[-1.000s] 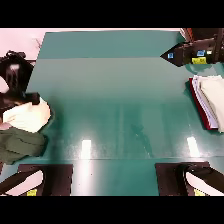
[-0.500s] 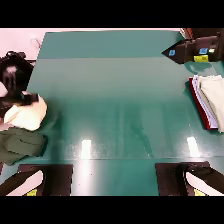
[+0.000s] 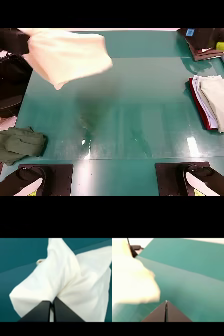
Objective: Fold the shirts.
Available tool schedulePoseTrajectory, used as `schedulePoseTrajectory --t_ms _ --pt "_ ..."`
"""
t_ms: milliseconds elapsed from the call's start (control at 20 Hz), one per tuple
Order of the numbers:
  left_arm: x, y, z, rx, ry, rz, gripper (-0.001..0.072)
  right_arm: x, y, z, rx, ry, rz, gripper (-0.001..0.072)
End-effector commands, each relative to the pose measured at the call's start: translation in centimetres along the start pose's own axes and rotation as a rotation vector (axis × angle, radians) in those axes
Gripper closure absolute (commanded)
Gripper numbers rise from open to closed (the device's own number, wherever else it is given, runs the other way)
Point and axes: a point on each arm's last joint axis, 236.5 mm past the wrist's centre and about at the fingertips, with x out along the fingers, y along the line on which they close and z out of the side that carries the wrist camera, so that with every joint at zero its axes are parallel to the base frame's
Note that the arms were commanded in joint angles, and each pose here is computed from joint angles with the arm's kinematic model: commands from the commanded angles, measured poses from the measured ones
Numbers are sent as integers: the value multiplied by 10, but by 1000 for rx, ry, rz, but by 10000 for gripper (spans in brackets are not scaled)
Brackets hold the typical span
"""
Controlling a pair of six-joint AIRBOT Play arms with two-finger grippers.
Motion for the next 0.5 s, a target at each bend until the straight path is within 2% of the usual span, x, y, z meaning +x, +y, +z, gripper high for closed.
schedulePoseTrajectory --t_ms 0,150,300,350,400,450 --pt "11 -72 8 83 3 -158 687 -8 9 21 -37 -4 9 693" --pt "70 -158 -37 158 154 -313 685 -13 5 48 -60 -43 -3 693" --pt "113 -262 -95 224 273 -548 680 -21 -8 63 -53 -50 -37 693" --pt "122 -284 -106 216 285 -606 562 -23 -11 64 -51 -40 -45 693" --pt "130 -298 -111 176 294 -643 249 -24 -14 62 -51 -24 -52 694" --pt "137 -298 -111 164 289 -641 195 -26 -17 59 -50 -8 -59 693"
